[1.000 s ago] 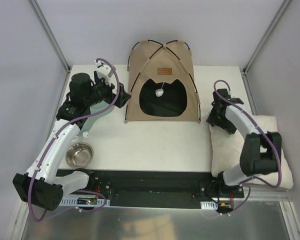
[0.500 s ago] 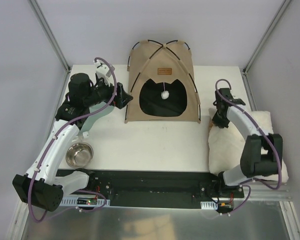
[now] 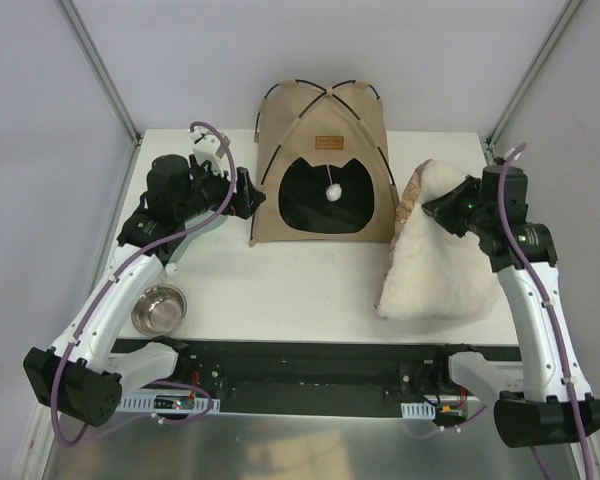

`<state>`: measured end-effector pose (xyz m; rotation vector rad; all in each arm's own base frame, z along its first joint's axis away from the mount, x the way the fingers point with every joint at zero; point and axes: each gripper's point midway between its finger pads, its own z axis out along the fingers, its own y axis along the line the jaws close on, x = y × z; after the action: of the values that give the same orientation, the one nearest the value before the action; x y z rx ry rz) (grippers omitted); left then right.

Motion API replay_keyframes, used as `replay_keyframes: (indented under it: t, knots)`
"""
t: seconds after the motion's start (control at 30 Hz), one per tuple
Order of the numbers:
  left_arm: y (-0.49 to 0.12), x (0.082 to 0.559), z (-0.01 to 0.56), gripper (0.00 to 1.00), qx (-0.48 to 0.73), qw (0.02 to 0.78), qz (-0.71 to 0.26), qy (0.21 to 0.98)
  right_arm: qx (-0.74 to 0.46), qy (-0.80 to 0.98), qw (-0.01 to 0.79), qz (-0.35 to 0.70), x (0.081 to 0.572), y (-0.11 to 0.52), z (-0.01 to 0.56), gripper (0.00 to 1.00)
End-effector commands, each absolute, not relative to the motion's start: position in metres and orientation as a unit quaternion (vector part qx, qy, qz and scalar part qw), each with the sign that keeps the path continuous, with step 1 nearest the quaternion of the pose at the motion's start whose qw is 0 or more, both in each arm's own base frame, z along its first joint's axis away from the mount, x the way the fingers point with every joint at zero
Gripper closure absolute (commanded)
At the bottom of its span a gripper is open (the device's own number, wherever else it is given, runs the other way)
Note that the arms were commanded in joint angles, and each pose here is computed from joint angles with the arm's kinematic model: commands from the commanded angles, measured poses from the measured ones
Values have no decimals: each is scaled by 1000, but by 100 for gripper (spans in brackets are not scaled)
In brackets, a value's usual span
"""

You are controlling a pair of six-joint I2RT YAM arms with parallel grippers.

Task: Set up the pet tent

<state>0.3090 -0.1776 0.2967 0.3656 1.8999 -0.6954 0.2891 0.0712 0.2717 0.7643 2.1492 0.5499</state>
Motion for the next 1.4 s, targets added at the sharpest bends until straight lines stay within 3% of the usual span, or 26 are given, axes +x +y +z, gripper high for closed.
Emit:
replay_keyframes:
  t: [0.0, 0.13, 0.4, 0.5, 0.63, 0.7, 0.73, 0.83, 0.97, 1.37]
  knots:
    - [-165, 336, 297, 7, 152, 541, -229, 795, 217, 821, 421, 318, 259, 102, 342, 100]
    - [-173, 357, 282, 12, 162, 520, -226, 808, 133, 806, 437, 378, 229, 123, 389, 100]
    - [-183, 390, 253, 34, 175, 490, -216, 826, 10, 756, 392, 524, 172, 167, 456, 100]
    - [-185, 392, 242, 45, 185, 479, -218, 830, -17, 740, 366, 564, 158, 177, 468, 100]
    - [-187, 395, 231, 67, 188, 470, -218, 834, -43, 712, 334, 616, 146, 186, 481, 100]
    - [-188, 396, 228, 83, 189, 468, -220, 835, -49, 702, 326, 631, 146, 189, 484, 100]
    - [-187, 397, 227, 86, 198, 469, -214, 833, -54, 699, 322, 637, 145, 190, 485, 100]
    - [-189, 399, 224, 88, 204, 466, -216, 833, -54, 699, 306, 644, 147, 193, 484, 100]
    - [-190, 402, 222, 100, 205, 466, -214, 834, -69, 687, 291, 663, 143, 196, 490, 100]
    - [-198, 408, 228, 100, 188, 466, -236, 832, -66, 713, 241, 656, 141, 198, 470, 100]
